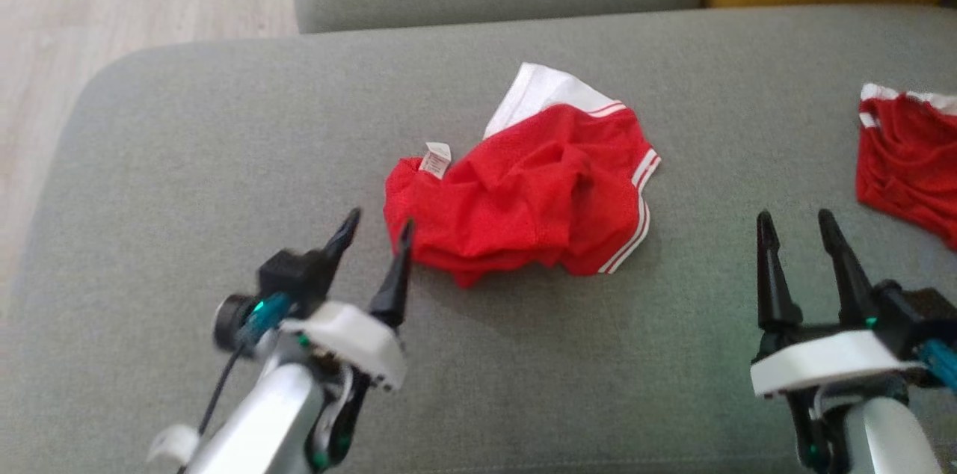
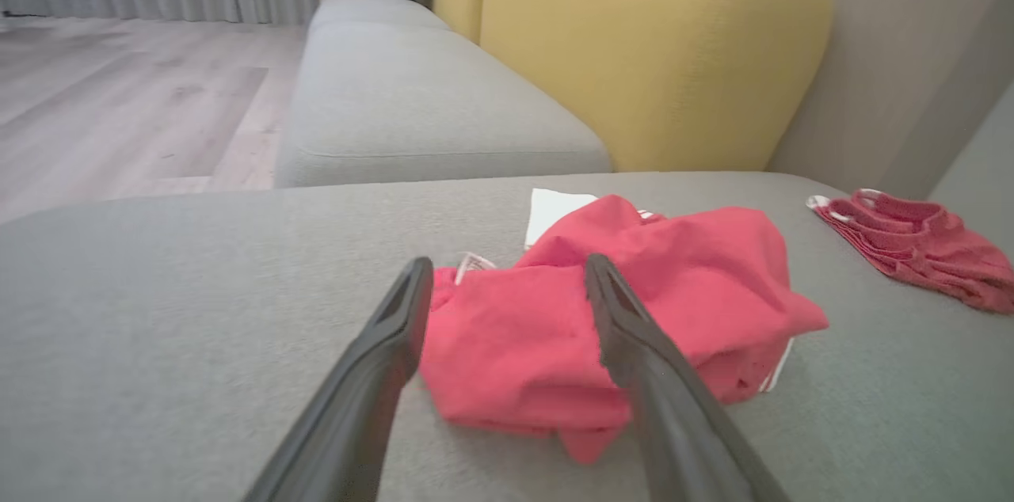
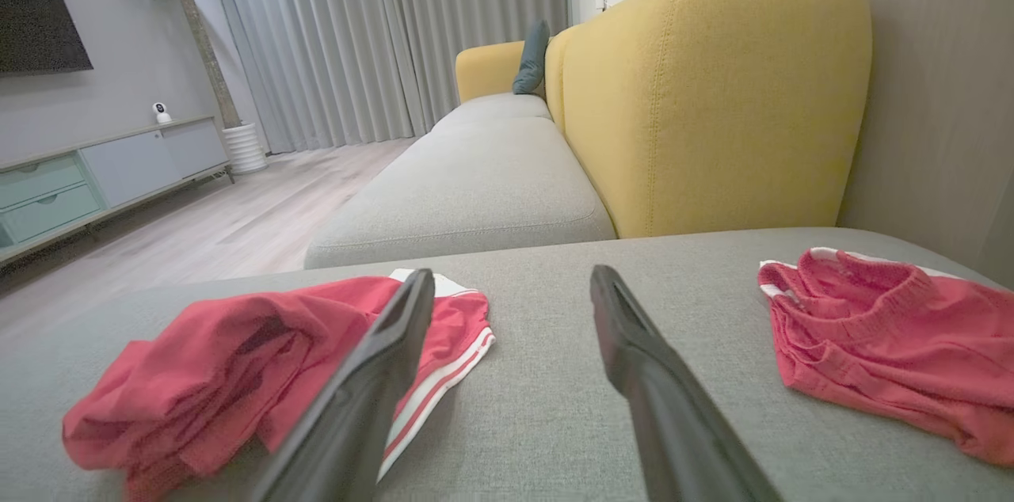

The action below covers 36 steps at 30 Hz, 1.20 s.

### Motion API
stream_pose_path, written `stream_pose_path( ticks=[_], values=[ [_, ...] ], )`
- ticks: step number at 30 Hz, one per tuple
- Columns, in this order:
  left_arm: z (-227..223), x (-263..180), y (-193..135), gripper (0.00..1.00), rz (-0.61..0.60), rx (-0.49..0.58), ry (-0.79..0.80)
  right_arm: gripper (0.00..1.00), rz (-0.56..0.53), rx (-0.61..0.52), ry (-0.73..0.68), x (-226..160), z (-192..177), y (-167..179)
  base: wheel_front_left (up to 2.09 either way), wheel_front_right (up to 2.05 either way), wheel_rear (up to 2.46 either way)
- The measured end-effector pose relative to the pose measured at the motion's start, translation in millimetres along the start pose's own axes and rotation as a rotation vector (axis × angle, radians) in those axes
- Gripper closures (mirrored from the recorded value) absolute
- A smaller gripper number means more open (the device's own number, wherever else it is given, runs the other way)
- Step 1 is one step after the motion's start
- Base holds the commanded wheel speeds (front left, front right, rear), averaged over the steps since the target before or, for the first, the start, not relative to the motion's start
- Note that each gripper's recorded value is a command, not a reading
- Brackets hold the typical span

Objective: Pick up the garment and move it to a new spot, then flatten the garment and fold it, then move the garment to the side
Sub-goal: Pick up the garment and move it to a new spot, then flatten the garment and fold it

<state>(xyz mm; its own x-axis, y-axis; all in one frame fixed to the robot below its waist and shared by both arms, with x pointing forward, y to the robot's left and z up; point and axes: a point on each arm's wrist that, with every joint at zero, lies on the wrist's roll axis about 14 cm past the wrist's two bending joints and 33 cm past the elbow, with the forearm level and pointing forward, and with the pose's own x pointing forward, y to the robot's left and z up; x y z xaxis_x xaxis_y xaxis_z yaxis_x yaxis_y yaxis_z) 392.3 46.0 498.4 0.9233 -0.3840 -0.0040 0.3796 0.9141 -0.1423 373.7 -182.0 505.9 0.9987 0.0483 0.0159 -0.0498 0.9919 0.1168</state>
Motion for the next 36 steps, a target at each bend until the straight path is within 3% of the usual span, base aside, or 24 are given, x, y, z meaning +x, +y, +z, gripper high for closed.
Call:
stream_pose_path(
  ticks=[4, 14, 36],
  values=[
    [7.0, -24.3, 22.1, 0.00, 0.109, -0.019, -0.033, 0.00, 0.014, 0.001, 0.007, -6.0, -3.5, 5.0, 0.00, 0.00, 0.00],
    [4.2, -68.5, 42.0, 0.00, 0.245, -0.047, -0.050, 0.00, 0.055, 0.017, 0.051, -20.0, -19.8, 19.7, 0.00, 0.00, 0.00],
    [4.2, -75.8, 51.7, 0.00, 0.282, -0.043, -0.057, 0.00, 0.082, 0.036, 0.082, -17.8, -30.8, 29.3, 0.00, 0.00, 0.00]
  ],
)
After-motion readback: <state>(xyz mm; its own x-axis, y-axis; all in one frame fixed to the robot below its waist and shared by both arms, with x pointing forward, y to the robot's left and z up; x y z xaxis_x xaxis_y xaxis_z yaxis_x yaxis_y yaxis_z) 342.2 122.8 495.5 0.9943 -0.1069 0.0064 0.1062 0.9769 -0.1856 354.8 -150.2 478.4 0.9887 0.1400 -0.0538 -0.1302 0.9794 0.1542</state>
